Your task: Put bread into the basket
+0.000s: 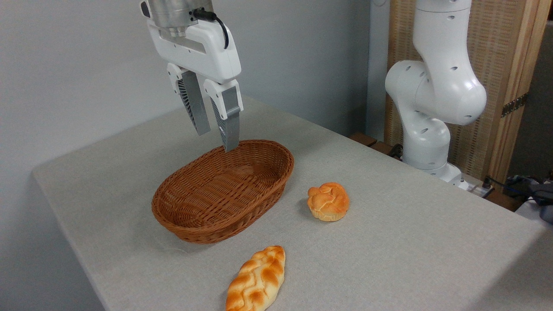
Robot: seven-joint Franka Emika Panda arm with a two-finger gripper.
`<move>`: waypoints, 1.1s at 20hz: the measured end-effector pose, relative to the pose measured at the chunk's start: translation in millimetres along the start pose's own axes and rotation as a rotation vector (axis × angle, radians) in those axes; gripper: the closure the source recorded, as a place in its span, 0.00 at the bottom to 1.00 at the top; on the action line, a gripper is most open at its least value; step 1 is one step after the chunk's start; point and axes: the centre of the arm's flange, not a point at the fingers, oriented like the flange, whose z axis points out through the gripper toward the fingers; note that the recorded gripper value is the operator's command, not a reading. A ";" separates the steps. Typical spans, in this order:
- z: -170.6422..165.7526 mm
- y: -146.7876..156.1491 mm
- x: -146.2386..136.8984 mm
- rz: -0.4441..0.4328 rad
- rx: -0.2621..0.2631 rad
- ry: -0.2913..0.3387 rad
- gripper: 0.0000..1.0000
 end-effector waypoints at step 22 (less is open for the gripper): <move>3.4 -0.3 -0.3 -0.001 -0.004 -0.006 0.00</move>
